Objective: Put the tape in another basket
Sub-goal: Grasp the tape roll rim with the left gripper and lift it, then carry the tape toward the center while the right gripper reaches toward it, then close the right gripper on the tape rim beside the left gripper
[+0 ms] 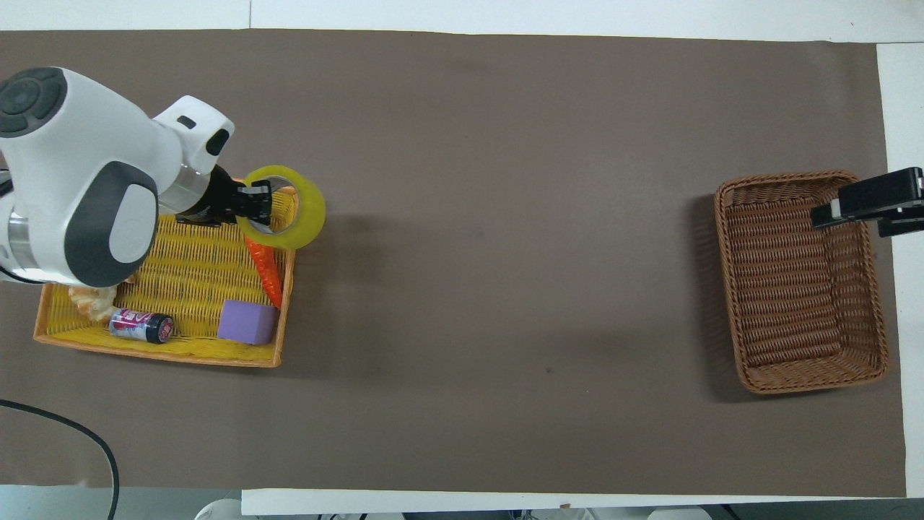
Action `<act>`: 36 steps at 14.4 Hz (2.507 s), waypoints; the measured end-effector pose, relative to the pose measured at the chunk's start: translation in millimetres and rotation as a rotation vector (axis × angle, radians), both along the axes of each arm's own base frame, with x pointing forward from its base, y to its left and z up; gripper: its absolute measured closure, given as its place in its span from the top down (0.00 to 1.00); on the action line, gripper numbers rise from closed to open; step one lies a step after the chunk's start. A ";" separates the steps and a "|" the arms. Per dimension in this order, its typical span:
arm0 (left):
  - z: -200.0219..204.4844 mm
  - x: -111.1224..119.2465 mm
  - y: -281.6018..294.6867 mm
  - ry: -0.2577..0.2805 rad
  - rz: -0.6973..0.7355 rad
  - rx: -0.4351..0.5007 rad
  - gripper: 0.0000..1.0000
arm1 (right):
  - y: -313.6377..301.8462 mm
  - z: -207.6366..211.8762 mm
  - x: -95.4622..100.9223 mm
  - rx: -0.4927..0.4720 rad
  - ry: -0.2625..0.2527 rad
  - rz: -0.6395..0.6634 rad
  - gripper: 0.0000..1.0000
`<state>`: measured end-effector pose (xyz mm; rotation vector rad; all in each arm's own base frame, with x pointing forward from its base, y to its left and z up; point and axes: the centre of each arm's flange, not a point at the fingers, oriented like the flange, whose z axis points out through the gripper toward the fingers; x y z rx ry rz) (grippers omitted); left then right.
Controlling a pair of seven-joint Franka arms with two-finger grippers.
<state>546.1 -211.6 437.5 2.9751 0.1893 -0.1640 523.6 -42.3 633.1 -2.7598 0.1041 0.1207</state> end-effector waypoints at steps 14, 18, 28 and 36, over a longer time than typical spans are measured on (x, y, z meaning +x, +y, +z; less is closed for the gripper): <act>47.9 -58.8 -129.0 0.111 0.057 -0.181 0.22 | 126.2 -137.4 5.5 0.710 -0.068 -0.059 1.00; 49.7 -58.6 -126.4 0.114 0.059 -0.179 0.22 | 183.7 -173.9 5.7 0.790 -0.010 -0.104 1.00; 57.6 -64.1 -124.2 0.128 0.062 -0.174 0.22 | 284.1 -204.5 -5.4 0.817 0.002 -0.158 1.00; 62.6 -64.8 -122.2 0.123 0.069 -0.177 0.22 | 327.7 -204.3 -21.2 0.807 -0.026 -0.182 1.00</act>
